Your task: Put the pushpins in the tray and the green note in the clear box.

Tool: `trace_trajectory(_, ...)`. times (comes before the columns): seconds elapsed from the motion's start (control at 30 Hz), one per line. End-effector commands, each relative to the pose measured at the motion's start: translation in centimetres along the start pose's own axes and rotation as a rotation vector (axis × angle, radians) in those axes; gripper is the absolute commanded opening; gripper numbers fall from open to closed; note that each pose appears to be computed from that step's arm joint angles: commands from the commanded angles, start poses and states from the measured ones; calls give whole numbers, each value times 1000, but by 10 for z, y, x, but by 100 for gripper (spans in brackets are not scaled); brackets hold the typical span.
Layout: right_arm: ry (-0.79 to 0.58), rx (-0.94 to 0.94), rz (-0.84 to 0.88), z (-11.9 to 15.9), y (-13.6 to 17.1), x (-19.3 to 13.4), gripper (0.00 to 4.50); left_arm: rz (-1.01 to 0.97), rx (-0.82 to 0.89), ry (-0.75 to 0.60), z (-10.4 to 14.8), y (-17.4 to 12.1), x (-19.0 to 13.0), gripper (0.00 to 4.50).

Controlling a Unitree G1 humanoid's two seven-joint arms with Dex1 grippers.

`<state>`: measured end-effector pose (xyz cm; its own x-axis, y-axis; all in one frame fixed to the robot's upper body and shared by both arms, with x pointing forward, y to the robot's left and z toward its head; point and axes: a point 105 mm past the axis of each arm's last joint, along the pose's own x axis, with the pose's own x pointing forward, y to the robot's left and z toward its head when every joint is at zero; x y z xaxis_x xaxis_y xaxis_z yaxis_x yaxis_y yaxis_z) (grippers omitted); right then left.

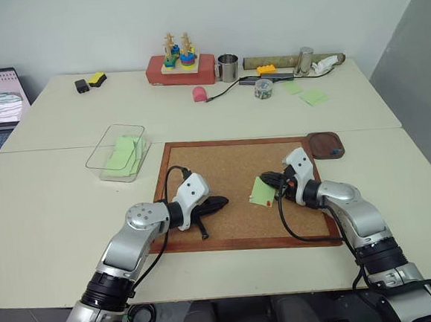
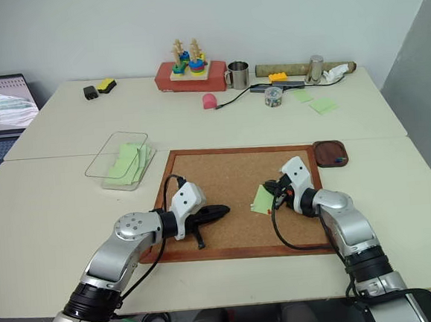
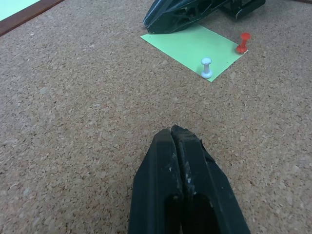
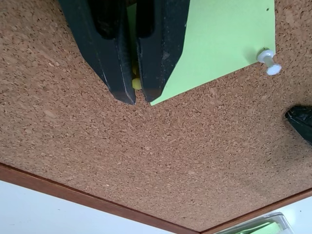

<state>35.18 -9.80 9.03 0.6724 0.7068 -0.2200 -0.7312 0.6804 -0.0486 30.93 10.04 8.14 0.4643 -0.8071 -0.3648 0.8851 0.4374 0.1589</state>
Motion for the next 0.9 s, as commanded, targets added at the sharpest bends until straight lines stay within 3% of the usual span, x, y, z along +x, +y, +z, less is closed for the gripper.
trace_trajectory(0.03, -110, -61, -16, 35, -5, -11, 6, -32, -32, 72, -18, -9, 0, 0)
trace_trajectory(0.5, -185, 2, -17, 55, -4, -25, 6, -52, -45, 78, -17, -12, 0, 0)
trace_trajectory(0.6, -226, 38, -119, 63, -25, -33, 6, -50, -45, 80, -17, -12, -1, 0)
trace_trajectory(0.73, -241, 36, -364, 70, -78, -53, 6, -45, -47, 77, -17, -11, -1, 0)
trace_trajectory(0.9, -169, 4, -590, 63, -132, -74, 6, -42, -46, 71, -16, -9, 0, 0)
